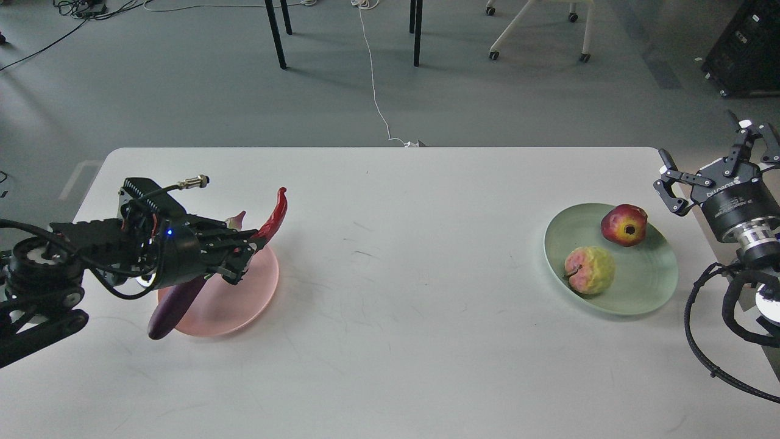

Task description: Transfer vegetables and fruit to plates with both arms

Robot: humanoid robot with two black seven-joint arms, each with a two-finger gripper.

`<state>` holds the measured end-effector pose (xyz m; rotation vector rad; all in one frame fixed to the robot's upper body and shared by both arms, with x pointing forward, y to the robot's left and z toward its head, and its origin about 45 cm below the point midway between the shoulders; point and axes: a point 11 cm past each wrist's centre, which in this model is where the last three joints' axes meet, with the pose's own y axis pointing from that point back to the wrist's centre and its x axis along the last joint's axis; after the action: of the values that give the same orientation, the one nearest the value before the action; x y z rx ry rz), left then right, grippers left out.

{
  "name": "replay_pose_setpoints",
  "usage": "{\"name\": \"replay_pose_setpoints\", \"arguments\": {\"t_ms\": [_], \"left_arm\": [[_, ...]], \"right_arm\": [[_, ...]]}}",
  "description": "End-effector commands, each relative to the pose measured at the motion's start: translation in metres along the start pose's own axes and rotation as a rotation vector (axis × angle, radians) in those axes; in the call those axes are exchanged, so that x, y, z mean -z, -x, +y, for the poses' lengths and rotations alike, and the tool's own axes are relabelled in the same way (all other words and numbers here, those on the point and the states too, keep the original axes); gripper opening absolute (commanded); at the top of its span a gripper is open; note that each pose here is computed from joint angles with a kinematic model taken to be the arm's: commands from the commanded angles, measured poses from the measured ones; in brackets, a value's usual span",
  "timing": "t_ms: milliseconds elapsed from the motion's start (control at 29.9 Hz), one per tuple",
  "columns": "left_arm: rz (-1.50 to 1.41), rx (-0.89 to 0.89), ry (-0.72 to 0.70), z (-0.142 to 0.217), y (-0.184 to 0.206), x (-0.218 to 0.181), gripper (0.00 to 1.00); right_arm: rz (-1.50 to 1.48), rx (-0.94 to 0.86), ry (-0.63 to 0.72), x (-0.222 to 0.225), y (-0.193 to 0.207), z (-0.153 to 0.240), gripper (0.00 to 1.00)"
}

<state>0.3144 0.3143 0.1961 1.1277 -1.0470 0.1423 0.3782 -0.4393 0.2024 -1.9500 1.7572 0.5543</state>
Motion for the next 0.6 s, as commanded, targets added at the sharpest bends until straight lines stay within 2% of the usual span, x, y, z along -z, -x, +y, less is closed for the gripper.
{"name": "replay_pose_setpoints", "arguments": {"t_ms": [0, 33, 134, 301, 468, 568], "left_arm": [[0.026, 0.044, -0.018, 0.012, 0.022, 0.005, 0.17], [0.035, 0.054, -0.018, 0.012, 0.027, 0.004, 0.22], [0.053, 0.079, -0.017, 0.011, 0.041, 0.002, 0.51], [0.066, 0.066, -0.026, 0.011, 0.039, 0.006, 0.79], [0.231, -0.120, -0.056, 0.014, 0.005, 0.023, 0.89], [0.512, -0.314, -0.038, 0.010, -0.038, 0.035, 0.91]], "right_arm": [[0.011, 0.008, 0.011, -0.002, 0.001, 0.000, 0.99], [0.019, 0.013, 0.014, -0.002, 0.002, -0.001, 0.99], [0.028, 0.023, 0.014, -0.001, 0.005, -0.003, 0.99], [0.032, 0.025, 0.008, 0.002, 0.005, -0.005, 0.99], [0.038, 0.020, -0.020, 0.013, 0.004, -0.009, 0.99], [0.050, 0.013, -0.096, 0.039, 0.005, -0.023, 0.99]]}}
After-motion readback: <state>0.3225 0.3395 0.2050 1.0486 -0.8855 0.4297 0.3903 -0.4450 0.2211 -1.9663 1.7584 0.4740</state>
